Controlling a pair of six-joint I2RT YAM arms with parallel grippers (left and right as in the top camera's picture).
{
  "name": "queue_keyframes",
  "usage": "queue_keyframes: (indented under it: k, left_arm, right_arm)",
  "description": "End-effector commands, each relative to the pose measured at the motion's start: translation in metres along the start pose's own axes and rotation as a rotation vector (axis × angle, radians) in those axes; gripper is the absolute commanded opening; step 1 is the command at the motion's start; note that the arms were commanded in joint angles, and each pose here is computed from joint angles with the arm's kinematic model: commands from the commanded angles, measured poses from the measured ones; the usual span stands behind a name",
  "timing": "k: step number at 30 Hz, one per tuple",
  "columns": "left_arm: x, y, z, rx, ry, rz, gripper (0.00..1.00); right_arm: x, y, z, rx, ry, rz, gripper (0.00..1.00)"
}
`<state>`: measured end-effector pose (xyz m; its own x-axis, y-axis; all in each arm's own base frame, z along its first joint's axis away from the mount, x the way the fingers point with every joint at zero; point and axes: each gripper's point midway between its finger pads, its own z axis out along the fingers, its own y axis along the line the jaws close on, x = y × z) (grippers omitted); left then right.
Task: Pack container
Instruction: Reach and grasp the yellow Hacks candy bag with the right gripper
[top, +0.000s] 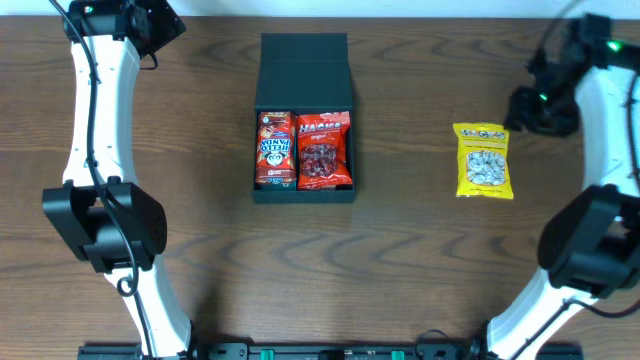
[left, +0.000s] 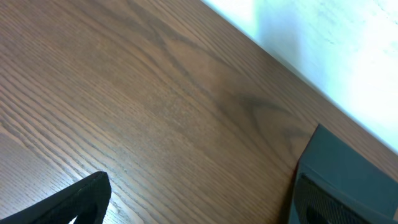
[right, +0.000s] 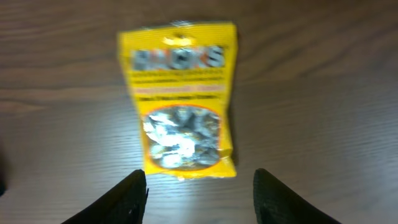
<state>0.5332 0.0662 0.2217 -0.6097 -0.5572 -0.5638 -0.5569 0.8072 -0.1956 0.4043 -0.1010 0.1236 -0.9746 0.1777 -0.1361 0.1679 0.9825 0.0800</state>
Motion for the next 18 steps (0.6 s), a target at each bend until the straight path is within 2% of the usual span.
queue_keyframes:
  k: [1,5,18]
  left_arm:
    - [-0.001,0.005,0.001,-0.018,-0.003,-0.014,0.95]
    - [-0.001,0.005,0.001,-0.018,-0.003,-0.014,0.95]
    - [-0.003,0.004,0.001,-0.012,-0.013,-0.016,0.95]
  right_arm:
    - [0.008,-0.006,0.023,-0.148,0.024,0.002,0.58]
    - [0.018,-0.019,0.049,-0.18,0.046,0.043,0.6]
    - [0.036,-0.008,0.107,-0.249,0.102,0.079,0.62]
